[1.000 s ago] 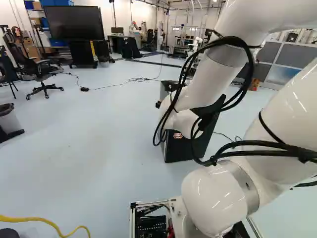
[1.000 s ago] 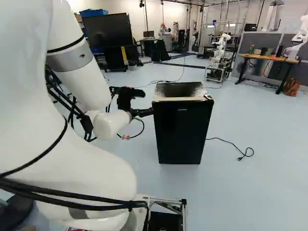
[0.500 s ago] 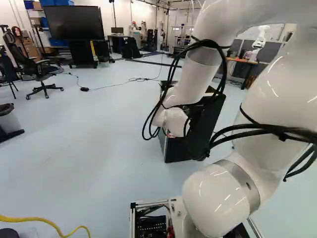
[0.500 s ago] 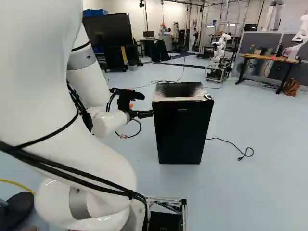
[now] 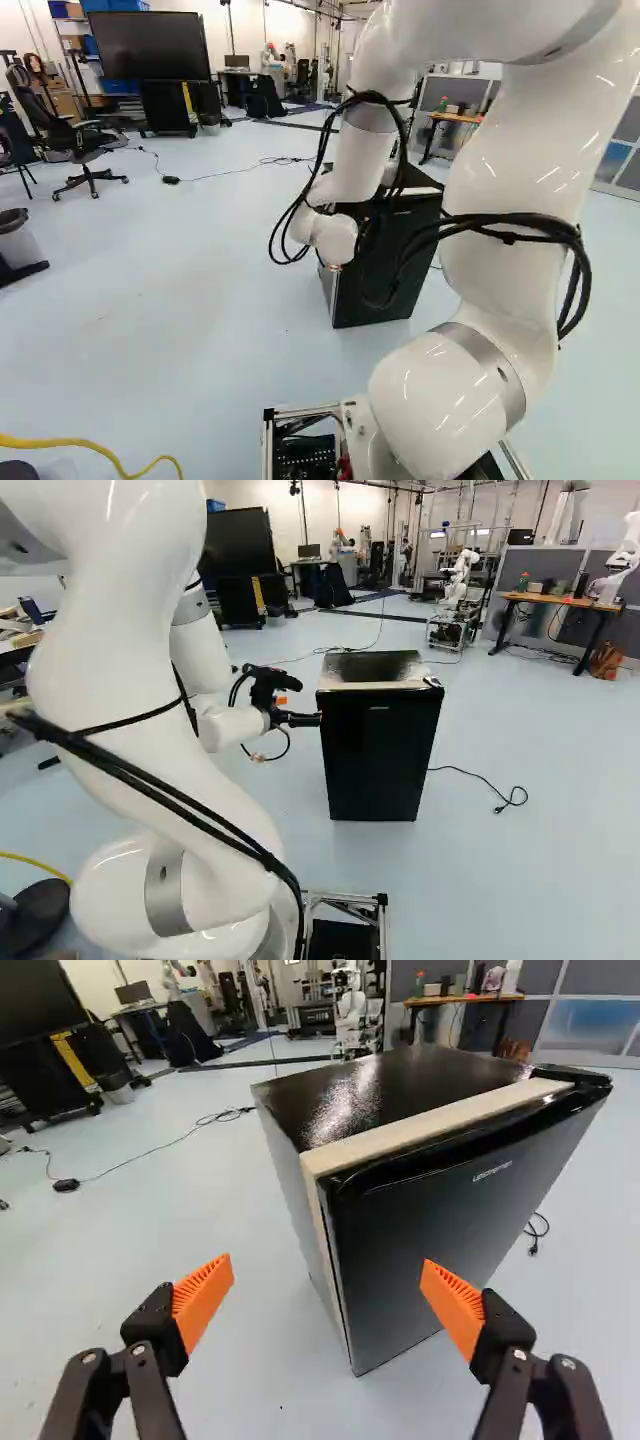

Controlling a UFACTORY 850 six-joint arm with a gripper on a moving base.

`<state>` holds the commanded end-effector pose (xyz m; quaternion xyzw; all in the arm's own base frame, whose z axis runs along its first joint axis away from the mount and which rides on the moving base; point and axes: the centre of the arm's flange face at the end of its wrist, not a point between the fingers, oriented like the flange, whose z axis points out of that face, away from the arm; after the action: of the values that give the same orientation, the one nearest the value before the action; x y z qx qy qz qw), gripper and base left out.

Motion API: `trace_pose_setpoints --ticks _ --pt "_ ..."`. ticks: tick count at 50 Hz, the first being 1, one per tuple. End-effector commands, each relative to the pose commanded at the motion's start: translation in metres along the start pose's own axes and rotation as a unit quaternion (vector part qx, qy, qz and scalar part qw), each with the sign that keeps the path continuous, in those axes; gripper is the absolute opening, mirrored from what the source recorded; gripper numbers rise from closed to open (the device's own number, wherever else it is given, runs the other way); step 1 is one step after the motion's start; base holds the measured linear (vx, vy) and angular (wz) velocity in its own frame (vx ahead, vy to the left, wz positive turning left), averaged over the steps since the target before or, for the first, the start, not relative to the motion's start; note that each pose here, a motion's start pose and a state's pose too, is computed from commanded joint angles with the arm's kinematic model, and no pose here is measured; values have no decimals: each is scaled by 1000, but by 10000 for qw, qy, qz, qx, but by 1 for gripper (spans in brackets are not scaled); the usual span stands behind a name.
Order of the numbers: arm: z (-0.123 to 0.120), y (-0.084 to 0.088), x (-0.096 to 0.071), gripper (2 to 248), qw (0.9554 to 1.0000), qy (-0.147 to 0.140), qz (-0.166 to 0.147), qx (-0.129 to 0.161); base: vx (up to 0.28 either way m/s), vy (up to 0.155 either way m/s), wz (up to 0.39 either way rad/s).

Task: Grab a drink from the fridge

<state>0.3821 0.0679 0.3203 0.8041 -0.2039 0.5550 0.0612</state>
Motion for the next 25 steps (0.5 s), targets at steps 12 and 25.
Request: trace_pose_setpoints --ticks 12,25 --pt "14 -13 2 247 9991 87 244 -324 0 0 0" --pt "22 -18 3 247 9963 159 493 -687 0 0 0"
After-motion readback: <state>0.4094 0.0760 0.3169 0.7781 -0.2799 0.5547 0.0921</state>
